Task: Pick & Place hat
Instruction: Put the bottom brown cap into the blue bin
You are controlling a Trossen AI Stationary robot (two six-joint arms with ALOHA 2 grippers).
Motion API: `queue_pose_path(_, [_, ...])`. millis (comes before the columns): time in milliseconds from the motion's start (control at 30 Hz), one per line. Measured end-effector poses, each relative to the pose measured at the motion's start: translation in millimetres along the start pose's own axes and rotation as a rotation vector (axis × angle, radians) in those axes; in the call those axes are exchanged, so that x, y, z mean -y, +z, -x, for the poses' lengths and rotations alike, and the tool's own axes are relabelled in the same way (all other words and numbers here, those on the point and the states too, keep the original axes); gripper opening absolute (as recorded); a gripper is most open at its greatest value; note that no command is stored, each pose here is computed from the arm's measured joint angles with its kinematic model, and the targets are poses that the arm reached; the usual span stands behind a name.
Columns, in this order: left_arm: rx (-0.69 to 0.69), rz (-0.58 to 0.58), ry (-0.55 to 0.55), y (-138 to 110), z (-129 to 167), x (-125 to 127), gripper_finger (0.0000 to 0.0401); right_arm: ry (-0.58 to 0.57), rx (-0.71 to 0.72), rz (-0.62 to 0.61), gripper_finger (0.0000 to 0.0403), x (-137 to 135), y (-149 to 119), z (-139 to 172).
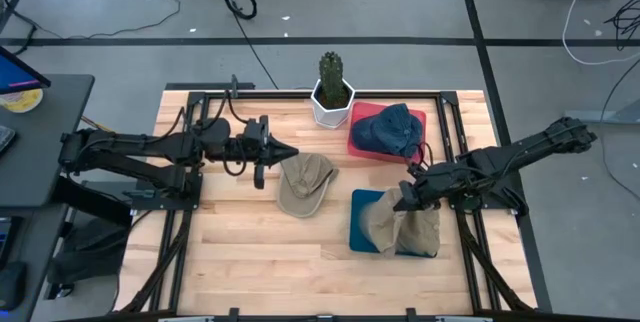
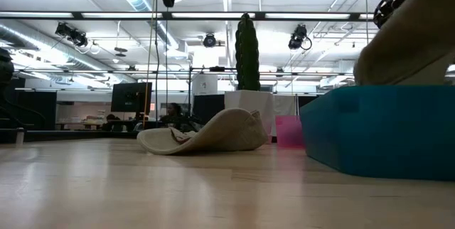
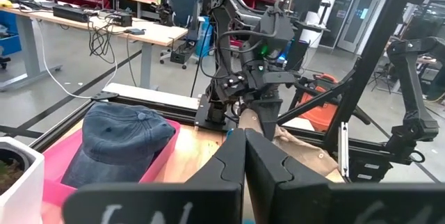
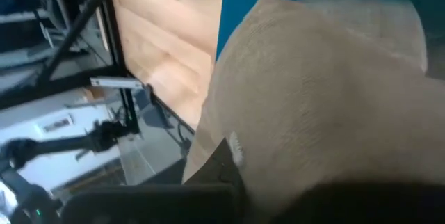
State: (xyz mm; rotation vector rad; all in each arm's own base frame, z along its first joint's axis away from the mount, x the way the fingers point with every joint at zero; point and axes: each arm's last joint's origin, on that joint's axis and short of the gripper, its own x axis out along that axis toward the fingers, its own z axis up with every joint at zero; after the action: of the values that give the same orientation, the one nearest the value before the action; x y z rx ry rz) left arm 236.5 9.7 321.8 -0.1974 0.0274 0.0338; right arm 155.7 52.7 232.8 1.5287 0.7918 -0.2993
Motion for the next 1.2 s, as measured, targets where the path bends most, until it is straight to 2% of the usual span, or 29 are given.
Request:
queue_pose_path(200, [-0.005,-0.010,0.002,0,0,0,0.0009,-0.026,0.000,0.065,0.0003,2,0,0])
queue_pose_path(567, [-0.003,-0.006,0.013,0,0,-1,0.0009,-0.158,0.036,0.080,0.0003,15,3,1])
queue_pose_path(867, [-0.002,0.006,0.020,0,0,-1,0.0009,-0.259,-0.015,0.179,0.0003,25,-1,3])
queue_pose_path(1200, [-0.015,0.010,0.023,-2,0,-1,0.0009,-0.353,-0.031,0.210,0.0004,34,-3,6])
